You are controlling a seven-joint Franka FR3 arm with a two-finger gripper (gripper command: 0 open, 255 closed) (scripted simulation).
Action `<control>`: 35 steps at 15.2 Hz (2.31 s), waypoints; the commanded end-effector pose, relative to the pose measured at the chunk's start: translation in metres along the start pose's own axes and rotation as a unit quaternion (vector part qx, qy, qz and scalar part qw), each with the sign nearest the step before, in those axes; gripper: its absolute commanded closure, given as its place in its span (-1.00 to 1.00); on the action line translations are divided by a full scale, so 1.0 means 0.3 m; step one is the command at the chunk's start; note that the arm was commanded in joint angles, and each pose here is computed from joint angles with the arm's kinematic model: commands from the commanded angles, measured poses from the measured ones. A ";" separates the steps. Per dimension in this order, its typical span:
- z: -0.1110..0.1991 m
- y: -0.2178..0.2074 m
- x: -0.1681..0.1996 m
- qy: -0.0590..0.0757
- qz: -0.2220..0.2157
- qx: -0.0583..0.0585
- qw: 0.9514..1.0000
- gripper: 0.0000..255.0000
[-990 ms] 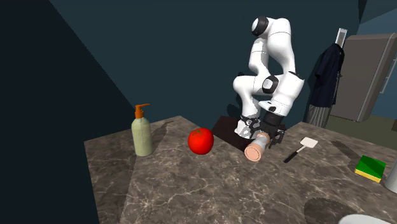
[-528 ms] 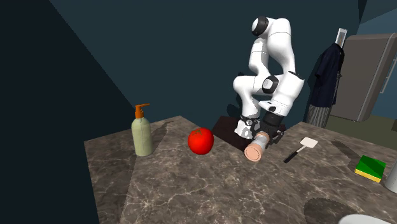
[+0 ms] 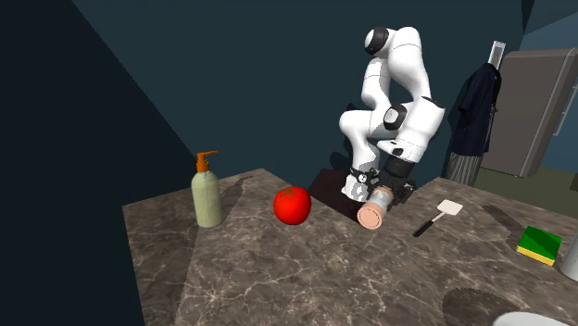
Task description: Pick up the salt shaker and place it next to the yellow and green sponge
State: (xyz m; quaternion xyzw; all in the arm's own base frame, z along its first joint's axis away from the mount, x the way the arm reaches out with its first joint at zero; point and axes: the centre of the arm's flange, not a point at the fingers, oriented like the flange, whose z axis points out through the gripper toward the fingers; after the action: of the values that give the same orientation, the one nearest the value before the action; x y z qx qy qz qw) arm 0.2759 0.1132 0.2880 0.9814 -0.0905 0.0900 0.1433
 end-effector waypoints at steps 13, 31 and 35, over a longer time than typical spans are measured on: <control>-0.233 0.066 0.049 0.000 0.000 0.000 1.000 1.00; -0.466 -0.227 0.149 0.000 0.000 0.000 1.000 1.00; -0.507 -0.395 0.183 0.000 0.000 0.000 1.000 1.00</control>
State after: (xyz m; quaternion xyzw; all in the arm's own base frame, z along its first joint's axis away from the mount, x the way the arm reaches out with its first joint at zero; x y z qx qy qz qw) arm 0.3281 0.2482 0.4133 0.9813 -0.0900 0.0902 0.1442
